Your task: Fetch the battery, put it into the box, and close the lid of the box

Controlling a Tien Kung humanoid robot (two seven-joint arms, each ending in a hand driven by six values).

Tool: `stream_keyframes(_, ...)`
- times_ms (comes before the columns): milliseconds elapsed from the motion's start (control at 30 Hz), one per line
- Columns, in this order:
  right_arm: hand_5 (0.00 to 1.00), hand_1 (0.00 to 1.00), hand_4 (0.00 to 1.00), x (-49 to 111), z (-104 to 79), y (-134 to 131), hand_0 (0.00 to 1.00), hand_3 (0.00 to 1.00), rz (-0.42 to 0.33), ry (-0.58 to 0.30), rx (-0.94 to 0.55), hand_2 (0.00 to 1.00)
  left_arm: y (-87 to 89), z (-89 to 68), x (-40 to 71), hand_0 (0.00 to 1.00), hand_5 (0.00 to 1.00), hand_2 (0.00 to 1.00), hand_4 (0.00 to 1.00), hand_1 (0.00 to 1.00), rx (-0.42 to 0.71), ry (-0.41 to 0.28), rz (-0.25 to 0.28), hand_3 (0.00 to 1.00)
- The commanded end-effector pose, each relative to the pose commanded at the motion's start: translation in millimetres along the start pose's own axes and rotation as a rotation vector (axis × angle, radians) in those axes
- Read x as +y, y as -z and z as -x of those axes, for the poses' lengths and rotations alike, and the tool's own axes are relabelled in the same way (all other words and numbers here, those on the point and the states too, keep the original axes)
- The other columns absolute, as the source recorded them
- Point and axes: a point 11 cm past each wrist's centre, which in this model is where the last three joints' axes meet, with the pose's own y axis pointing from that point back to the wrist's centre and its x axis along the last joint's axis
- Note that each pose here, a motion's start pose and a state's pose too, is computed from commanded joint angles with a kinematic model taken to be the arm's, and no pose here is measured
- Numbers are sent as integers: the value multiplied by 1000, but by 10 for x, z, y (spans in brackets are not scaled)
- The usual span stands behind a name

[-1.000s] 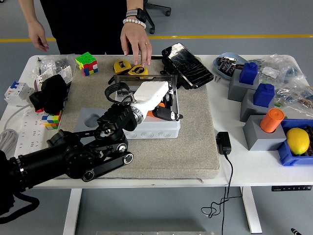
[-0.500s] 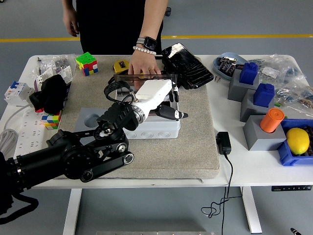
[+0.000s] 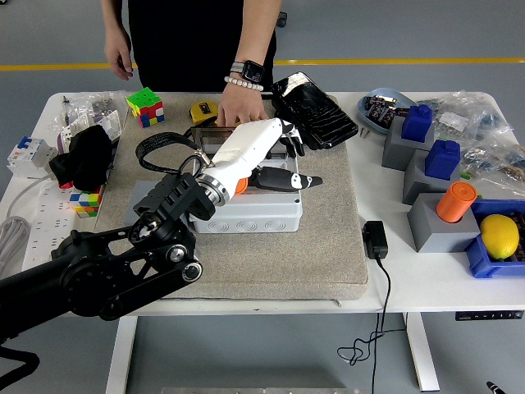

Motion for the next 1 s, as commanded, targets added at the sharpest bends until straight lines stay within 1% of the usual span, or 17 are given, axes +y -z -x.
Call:
stream_keyframes(67,403,641,856,0,-1,0,577,535,0,0,-1,647,79,-62,61,323,467,495,998,494,8,-14,-13,470)
stream_keyframes(100,403,642,856,0,-1,1,576,535,0,0,-1,647,107,-84,83,323,462,485,990,443,11,-19,-18,501)
stream_keyframes(267,403,642,856,0,5,4,576,535,-1,2,-7,647,361,-226,276,323,462,485,990,443,21,-46,-68,501)
stream_keyframes(300,402,641,856,0,6,5,577,535,-1,2,-8,646,402,-242,303,300,461,493,986,431,20,-49,-76,506)
stream_keyframes(333,402,641,856,0,6,7,577,535,-1,2,-9,646,436,-255,325,300,461,493,986,431,17,-51,-84,506)
stream_keyframes(400,402,641,856,0,7,14,577,535,-3,2,-11,646,557,-271,391,300,461,493,986,431,6,-48,-116,506)
stream_keyframes(467,402,641,856,0,7,15,577,535,-3,2,-11,646,630,-272,429,300,461,493,986,431,-4,-42,-137,506)
stream_keyframes(500,402,641,857,0,8,16,577,535,-3,3,-11,646,677,-265,451,280,468,518,987,456,-12,-36,-151,521)
stream_keyframes(600,402,641,857,0,14,19,577,535,-4,4,-11,646,770,-230,486,280,468,518,987,456,-27,-16,-181,521)
stream_keyframes(667,402,641,857,1,15,20,577,535,-5,4,-12,646,808,-204,497,280,468,518,987,456,-37,-1,-196,521)
stream_keyframes(700,401,642,857,1,14,21,577,535,-5,4,-12,646,821,-191,499,280,488,532,986,473,-42,5,-202,534)
stream_keyframes(733,401,642,857,0,11,19,577,535,-5,3,-12,646,832,-176,499,280,488,532,986,473,-45,12,-207,534)
stream_keyframes(867,401,642,857,0,7,14,577,535,-3,3,-10,646,835,-134,484,280,488,532,986,473,-53,27,-211,534)
stream_keyframes(900,401,642,857,0,9,15,577,535,-3,3,-10,646,828,-120,478,280,488,532,986,473,-55,32,-211,534)
stream_keyframes(933,400,641,856,0,10,16,577,536,-4,4,-11,647,817,-105,471,283,467,533,964,477,-56,37,-209,542)
stream_keyframes(1000,400,641,856,0,11,17,577,536,-4,4,-11,647,780,-74,453,283,467,533,964,477,-58,47,-202,542)
